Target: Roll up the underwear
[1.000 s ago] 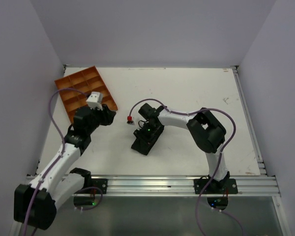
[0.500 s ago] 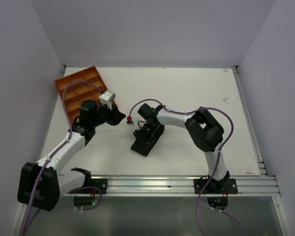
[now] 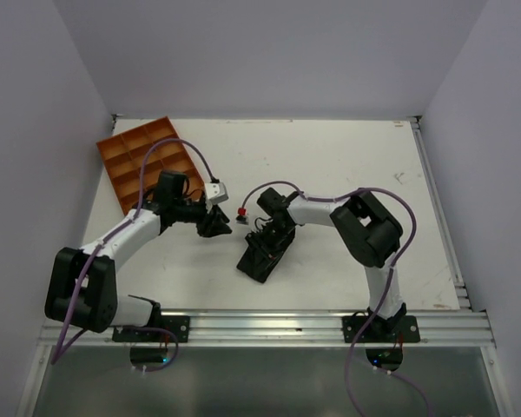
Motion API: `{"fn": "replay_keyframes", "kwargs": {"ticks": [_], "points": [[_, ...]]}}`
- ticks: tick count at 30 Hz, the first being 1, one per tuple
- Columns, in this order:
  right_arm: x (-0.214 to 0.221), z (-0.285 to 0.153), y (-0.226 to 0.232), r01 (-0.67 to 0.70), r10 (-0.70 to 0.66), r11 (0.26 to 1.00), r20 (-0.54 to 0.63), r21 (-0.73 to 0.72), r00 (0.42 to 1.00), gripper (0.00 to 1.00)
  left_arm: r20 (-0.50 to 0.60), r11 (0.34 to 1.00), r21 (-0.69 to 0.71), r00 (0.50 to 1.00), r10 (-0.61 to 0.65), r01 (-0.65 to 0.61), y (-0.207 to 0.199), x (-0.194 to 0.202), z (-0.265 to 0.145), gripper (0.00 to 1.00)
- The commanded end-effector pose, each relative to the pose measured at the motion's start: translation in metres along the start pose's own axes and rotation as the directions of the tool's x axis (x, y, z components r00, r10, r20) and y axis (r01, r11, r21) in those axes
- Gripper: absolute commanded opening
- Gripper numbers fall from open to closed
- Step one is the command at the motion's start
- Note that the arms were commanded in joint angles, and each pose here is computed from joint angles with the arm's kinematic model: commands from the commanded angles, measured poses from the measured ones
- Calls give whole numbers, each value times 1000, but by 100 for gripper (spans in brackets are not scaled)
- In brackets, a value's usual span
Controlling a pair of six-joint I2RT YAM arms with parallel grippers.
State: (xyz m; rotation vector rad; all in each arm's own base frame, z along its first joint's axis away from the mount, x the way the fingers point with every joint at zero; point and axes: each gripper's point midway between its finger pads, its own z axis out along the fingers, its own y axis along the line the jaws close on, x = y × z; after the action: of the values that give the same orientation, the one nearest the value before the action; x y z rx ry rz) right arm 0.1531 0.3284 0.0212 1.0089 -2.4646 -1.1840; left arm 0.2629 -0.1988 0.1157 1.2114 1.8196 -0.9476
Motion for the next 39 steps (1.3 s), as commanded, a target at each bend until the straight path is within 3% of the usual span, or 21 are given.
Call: {"fn": "replay_keyframes", "kwargs": {"ticks": [1,6,11,17,18,20,21,23,39], "points": [[5,4,-22,-19,16,994,33,103,999,11,49,990,43,990,129,-131,-9,-9,-2,43],[9,5,-25,-46,34,992,103,117,994,10,162,993,-33,980,118,-114,-9,-32,-6,44],[8,5,-28,-64,43,991,174,120,984,9,145,992,71,985,89,-100,-33,-16,-6,45],[9,1,-31,-54,23,991,232,126,973,10,209,952,220,963,168,-214,-57,-27,1,47],[9,0,-29,-46,16,992,241,119,970,10,172,951,258,977,128,-170,-60,-16,6,47],[9,1,-26,-38,12,995,257,97,966,10,153,924,288,965,215,-251,-61,-17,15,47],[8,0,-25,-35,9,995,264,91,964,10,82,920,334,978,190,-207,-70,0,22,46],[7,1,-24,-32,8,996,273,85,962,10,46,897,377,972,230,-230,-76,5,30,45],[15,1,-25,-34,10,996,289,78,957,11,-67,844,505,966,248,-181,-79,40,60,45]]}}
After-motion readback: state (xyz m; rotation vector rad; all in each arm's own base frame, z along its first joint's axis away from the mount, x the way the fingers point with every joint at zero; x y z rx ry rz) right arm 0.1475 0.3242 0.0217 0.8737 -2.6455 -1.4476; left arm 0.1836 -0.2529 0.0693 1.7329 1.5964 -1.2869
